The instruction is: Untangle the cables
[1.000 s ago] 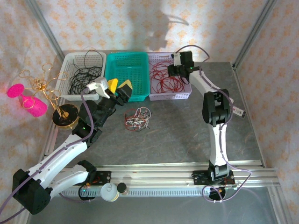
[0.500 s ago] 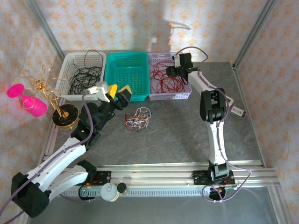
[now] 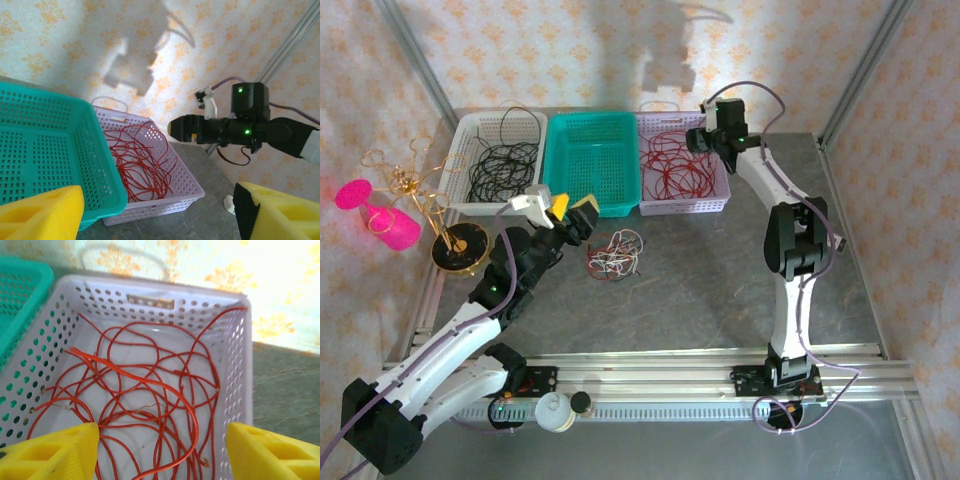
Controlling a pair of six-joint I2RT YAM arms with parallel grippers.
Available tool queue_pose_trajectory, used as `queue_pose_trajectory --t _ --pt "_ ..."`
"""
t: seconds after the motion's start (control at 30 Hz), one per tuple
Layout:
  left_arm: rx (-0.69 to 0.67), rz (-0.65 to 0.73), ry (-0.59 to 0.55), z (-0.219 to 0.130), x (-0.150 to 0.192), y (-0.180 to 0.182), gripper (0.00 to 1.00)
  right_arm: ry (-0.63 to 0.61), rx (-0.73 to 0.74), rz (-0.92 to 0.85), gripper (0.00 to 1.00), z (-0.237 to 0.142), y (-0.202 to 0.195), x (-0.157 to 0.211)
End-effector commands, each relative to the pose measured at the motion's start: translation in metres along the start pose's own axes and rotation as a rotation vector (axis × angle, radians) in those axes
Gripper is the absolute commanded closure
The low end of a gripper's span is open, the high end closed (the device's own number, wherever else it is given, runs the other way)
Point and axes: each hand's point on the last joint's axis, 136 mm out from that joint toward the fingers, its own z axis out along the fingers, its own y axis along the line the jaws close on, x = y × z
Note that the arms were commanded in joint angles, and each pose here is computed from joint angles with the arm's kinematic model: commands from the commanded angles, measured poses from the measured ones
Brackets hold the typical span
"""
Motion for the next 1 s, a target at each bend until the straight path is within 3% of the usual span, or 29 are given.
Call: queue_pose_trajectory --t 0.0,0.23,0.43,0.57,0.77,0.97 --pt "-0.023 -0.008 0.015 -0.001 0.006 0.006 0.23 -0.075 0.049 0.020 0.32 -0.029 -0.006 -0.028" --pt "-0.053 -0.018 0.073 0.000 0.028 0.017 0.23 -0.090 0.034 0.137 0.43 -0.054 -0.003 -0.021" --pt "-0.152 -0.033 0.205 -0.004 0.070 0.044 0.27 -0.205 -0.158 0.268 0.48 -0.108 0.041 0.004" --pt "-0.210 -0.075 0.286 -0.011 0.104 0.063 0.30 -0.107 -0.253 0.297 0.50 -0.124 0.083 0.054" --pt "-0.244 -0.098 0.353 -0.020 0.133 0.077 0.31 0.052 -0.333 0.092 0.44 -0.135 0.156 0.141" --pt "-0.271 -0.099 0.378 -0.026 0.145 0.086 0.33 0.116 -0.656 0.011 0.39 -0.147 0.220 0.180"
